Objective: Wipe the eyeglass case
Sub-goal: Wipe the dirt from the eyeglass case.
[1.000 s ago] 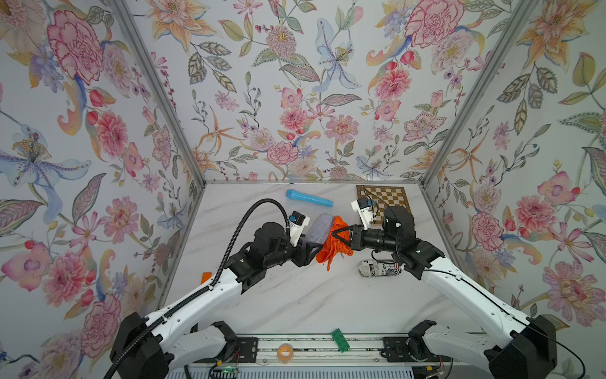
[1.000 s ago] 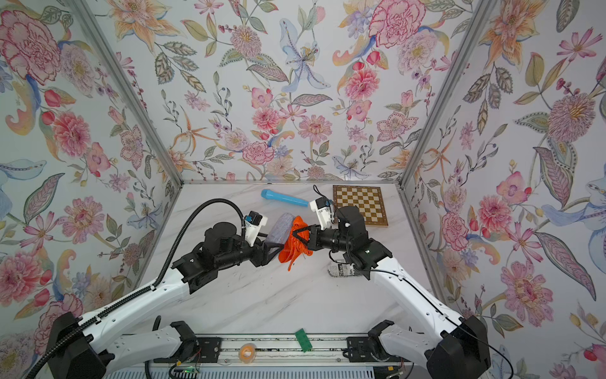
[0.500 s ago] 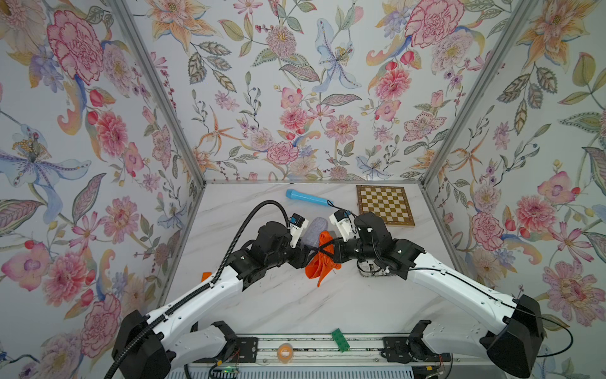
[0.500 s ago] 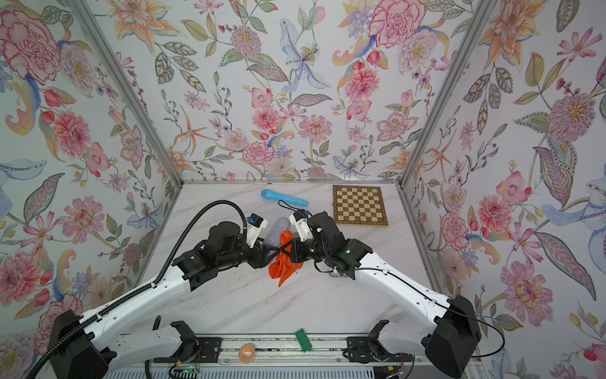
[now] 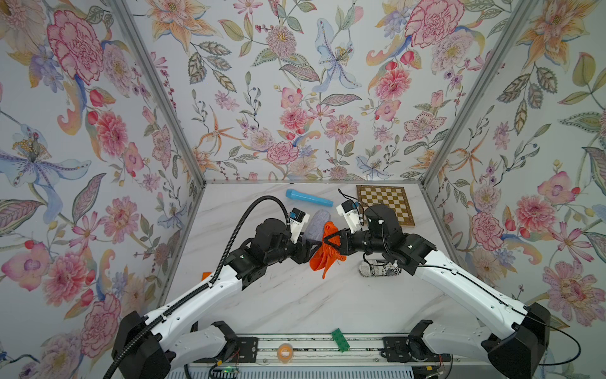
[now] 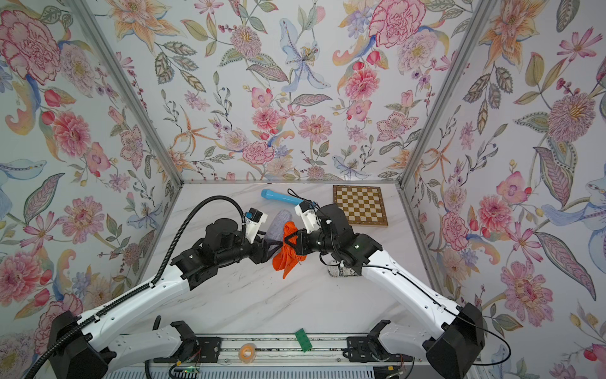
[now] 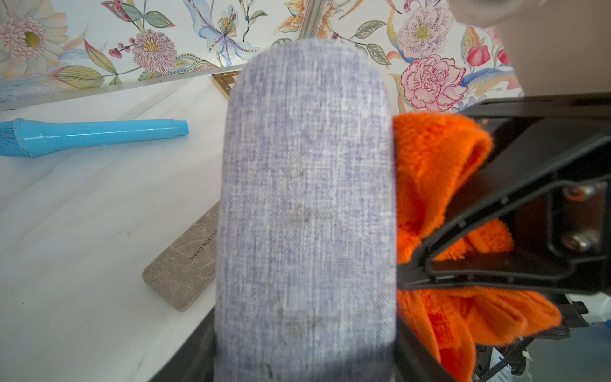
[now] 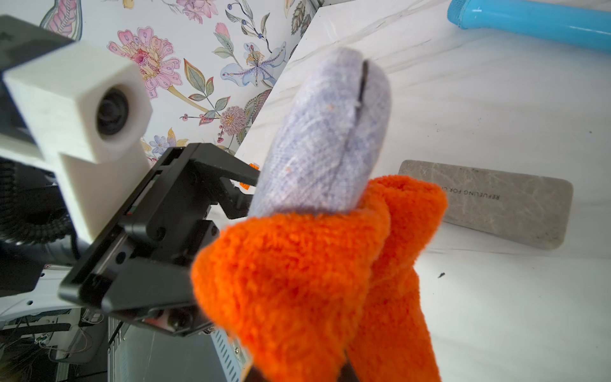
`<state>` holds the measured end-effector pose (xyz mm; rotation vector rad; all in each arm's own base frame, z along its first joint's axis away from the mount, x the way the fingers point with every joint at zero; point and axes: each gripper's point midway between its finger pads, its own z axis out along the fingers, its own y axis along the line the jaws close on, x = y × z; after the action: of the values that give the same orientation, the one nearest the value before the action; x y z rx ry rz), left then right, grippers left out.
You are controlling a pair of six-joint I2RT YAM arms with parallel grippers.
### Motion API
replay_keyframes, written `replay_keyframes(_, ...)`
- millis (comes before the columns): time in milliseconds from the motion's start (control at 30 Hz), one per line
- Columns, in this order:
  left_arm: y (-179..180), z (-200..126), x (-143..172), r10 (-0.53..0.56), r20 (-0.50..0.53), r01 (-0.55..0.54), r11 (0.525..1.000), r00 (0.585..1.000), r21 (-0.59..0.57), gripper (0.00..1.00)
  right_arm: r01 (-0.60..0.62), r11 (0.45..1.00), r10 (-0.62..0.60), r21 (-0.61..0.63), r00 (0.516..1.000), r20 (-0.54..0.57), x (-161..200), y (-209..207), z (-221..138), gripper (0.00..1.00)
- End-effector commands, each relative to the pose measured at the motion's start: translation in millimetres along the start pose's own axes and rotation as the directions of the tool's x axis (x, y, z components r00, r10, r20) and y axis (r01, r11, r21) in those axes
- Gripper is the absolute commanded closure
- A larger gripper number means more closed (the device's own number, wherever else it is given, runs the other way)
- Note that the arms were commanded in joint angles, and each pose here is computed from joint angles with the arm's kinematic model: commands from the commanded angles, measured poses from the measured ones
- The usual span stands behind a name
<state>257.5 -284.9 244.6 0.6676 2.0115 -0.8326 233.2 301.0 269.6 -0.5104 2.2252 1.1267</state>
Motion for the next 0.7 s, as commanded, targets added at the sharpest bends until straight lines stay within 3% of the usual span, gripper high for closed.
replay_keyframes(0, -4.4, 9.7, -3.9, -0.016, -0.024, 0.017, 0.999, 1.000, 0.042, 0.58, 0.047, 0.984, -0.040, -0.171, 0.998, 0.045, -1.2, 50.0, -6.9, 1.00)
replay_keyframes(233, -5.6, 13.3, -11.1, -0.019, -0.021, 0.020, 0.999, 1.000, 0.050, 0.58, 0.062, 0.991, -0.049, -0.115, 0.992, 0.113, -18.6, 35.7, -17.5, 1.00)
replay_keyframes(433, -24.1, -5.1, -8.6, -0.010, 0.021, 0.007, 0.989, 1.000, 0.148, 0.57, 0.089, 0.994, -0.079, -0.059, 0.984, 0.162, -47.4, 5.7, -13.2, 1.00)
replay_keyframes(533, -36.2, -9.1, 0.8, -0.002, -0.017, 0.005, 0.976, 1.000, 0.218, 0.57, 0.078, 0.996, -0.068, -0.047, 0.982, 0.178, -60.5, -10.2, -10.4, 1.00)
replay_keyframes(667, -24.6, -7.0, 14.7, 0.007, -0.074, 0.005, 0.987, 0.997, 0.158, 0.58, 0.069, 0.992, -0.049, -0.103, 0.981, 0.190, -69.4, 9.4, -14.6, 1.00)
